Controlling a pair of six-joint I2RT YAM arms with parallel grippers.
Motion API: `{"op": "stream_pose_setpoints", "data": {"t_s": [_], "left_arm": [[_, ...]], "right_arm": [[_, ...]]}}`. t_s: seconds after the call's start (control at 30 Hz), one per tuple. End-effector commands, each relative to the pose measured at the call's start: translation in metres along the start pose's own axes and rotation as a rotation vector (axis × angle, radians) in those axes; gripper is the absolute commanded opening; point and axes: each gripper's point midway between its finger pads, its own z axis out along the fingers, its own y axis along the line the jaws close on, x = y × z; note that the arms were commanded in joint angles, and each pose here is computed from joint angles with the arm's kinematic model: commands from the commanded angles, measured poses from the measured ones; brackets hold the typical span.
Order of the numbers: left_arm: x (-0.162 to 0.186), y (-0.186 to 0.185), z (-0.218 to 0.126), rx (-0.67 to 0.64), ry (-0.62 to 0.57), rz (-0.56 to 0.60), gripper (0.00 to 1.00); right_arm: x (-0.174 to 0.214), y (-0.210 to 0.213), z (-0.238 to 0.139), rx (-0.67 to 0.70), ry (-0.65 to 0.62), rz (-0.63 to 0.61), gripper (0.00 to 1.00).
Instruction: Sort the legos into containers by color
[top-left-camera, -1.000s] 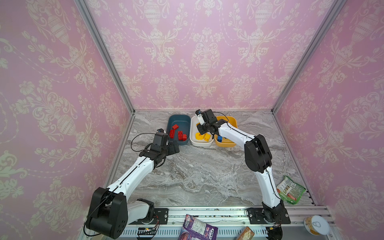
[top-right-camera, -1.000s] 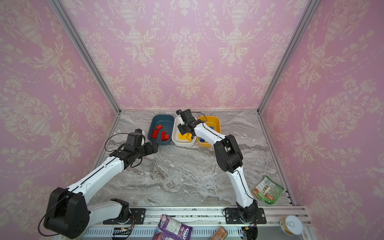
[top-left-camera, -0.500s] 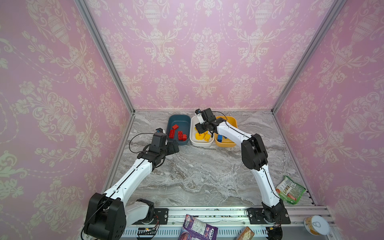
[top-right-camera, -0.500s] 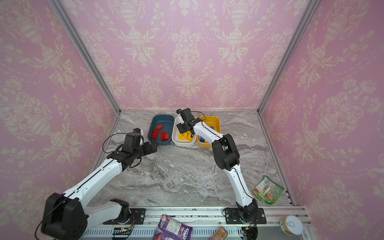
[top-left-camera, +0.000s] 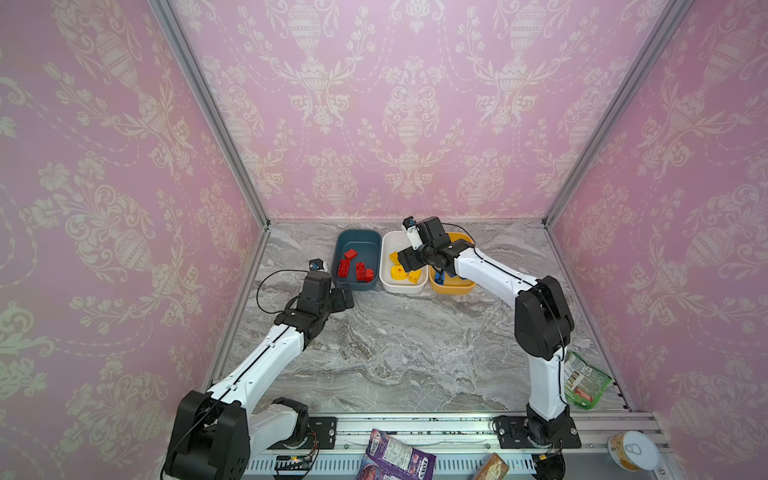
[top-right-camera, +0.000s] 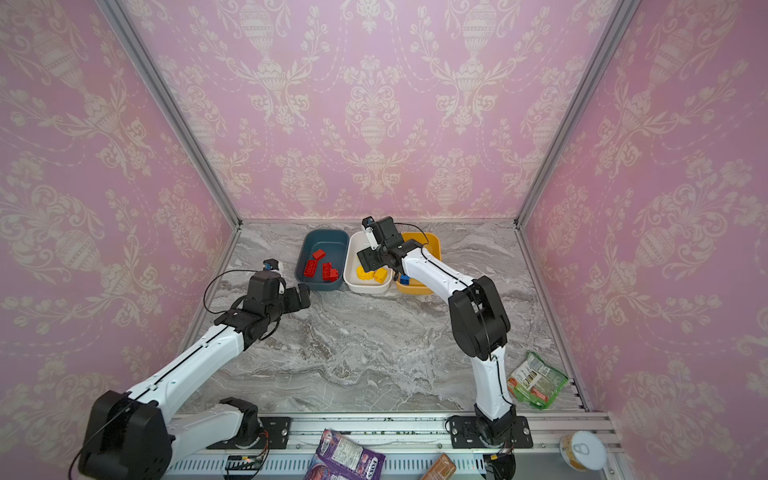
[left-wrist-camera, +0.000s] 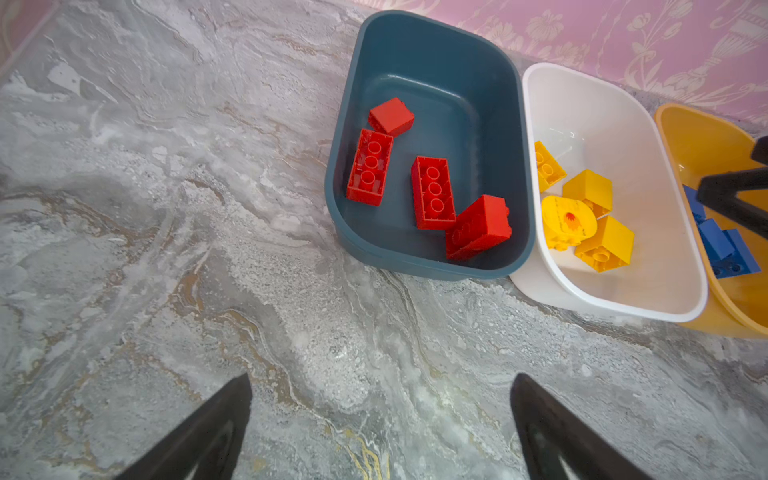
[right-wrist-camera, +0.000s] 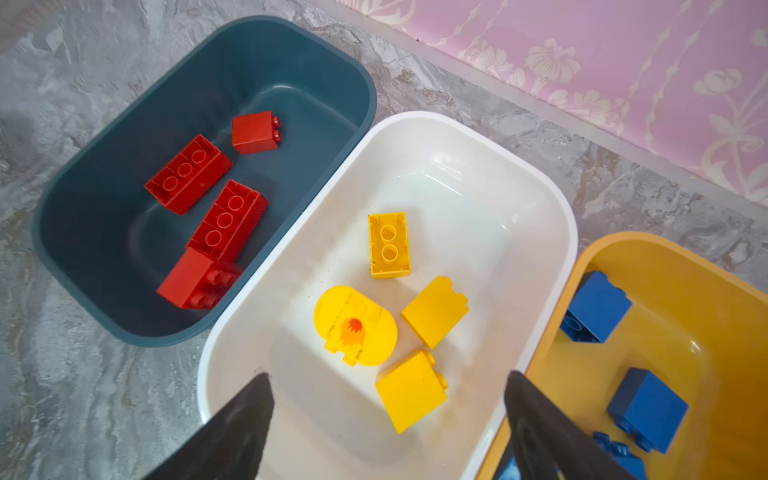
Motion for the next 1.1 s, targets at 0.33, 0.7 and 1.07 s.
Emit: {"op": "stream_pose_setpoints", "data": {"t_s": [0.33,0.7,1.07], "left_arm": [[-0.044,0.046,0.011,-0.173,-0.253,0.112,0.99],[-0.042,0.095,0.019,-0.292,-0.349,0.116,0.99],[-0.034,0.113,0.031,-0.317,-0.412,0.144,0.99]], "right_arm": [[0.040,-0.062,-0.070,0.097,-0.060,0.141,1.00],[0.138,-0.175,-0.124,0.437,-0.138,0.316,1.00],[0.177,-0.204,-0.122,0.532,-0.243,0.289,1.00]]}}
